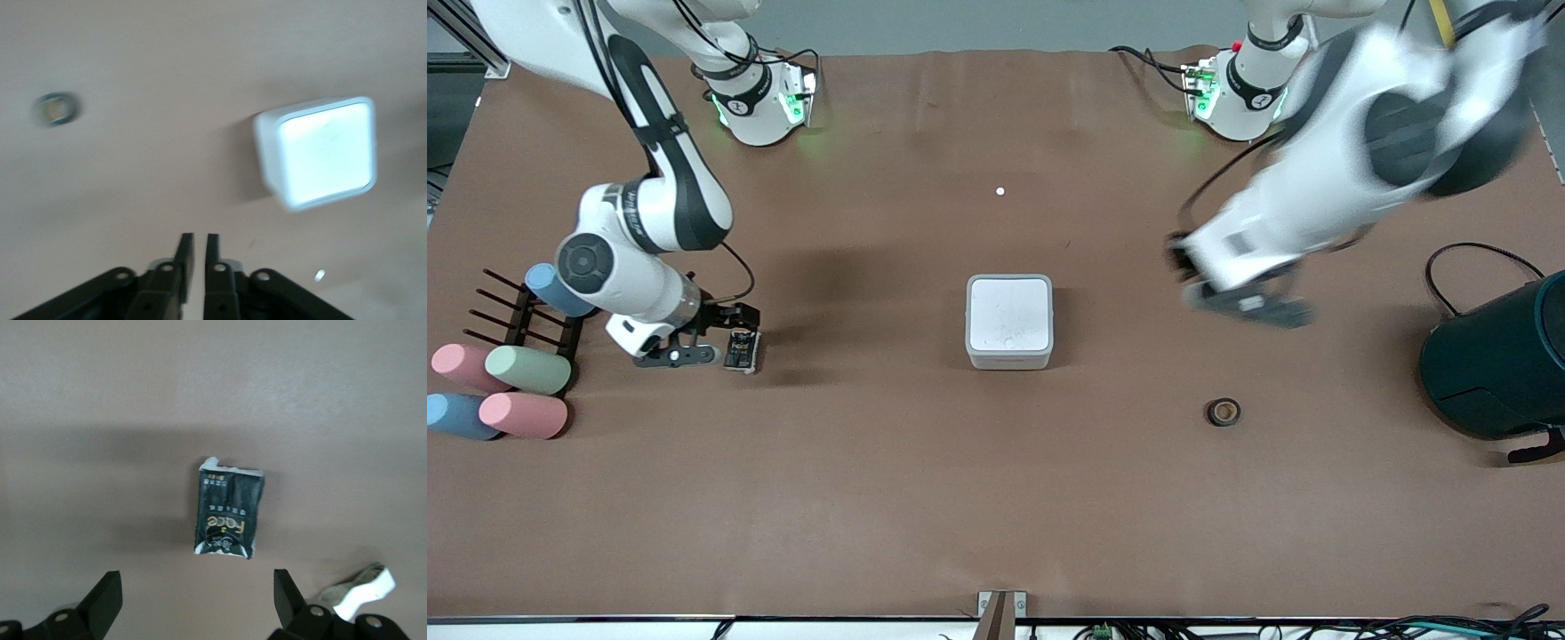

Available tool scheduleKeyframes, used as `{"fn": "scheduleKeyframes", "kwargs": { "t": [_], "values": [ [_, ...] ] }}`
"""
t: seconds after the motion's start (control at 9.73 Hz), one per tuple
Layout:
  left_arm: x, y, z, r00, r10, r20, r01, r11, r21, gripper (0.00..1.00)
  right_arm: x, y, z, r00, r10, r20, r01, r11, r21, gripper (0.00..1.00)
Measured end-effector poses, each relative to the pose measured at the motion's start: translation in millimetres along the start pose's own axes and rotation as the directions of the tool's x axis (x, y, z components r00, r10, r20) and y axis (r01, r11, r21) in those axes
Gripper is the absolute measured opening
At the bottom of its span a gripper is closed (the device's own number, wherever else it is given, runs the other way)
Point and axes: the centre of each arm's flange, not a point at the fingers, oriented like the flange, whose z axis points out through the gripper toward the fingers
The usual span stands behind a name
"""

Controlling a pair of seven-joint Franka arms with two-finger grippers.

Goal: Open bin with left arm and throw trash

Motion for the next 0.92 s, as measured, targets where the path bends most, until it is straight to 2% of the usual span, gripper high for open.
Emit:
{"fn": "scheduleKeyframes", "kwargs": {
  "t": [0.1, 0.31, 0.41, 0.62, 0.82, 0.92],
  "values": [
    [12, 46, 54, 0.999, 0.000, -0.041, -0.001, 1.000, -0.017, 0.01, 2, 1, 9, 1.000, 0.002, -0.006, -0.002, 1.000, 0.001, 1.00],
    [20, 99, 134, 0.994, -0.035, -0.108, 0.033, 0.999, -0.018, 0.01, 5, 2, 32, 0.999, 0.003, -0.034, -0.003, 1.000, 0.004, 1.00],
    [22, 107, 155, 0.991, -0.057, -0.121, 0.056, 0.998, -0.017, 0.01, 6, 2, 42, 0.999, 0.005, -0.037, -0.005, 1.000, 0.006, 1.00],
    [25, 107, 190, 0.987, -0.131, -0.096, 0.131, 0.991, -0.015, 0.01, 7, 5, 61, 0.999, 0.010, -0.040, -0.010, 1.000, 0.007, 1.00],
    [26, 108, 194, 0.984, -0.147, -0.103, 0.146, 0.989, -0.018, 0.01, 7, 12, 72, 0.999, 0.021, -0.030, -0.021, 1.000, 0.007, 1.00],
    [27, 107, 194, 0.983, -0.148, -0.106, 0.147, 0.989, -0.017, 0.01, 7, 13, 72, 0.999, 0.024, -0.029, -0.024, 1.000, 0.007, 0.97]
  ]
}}
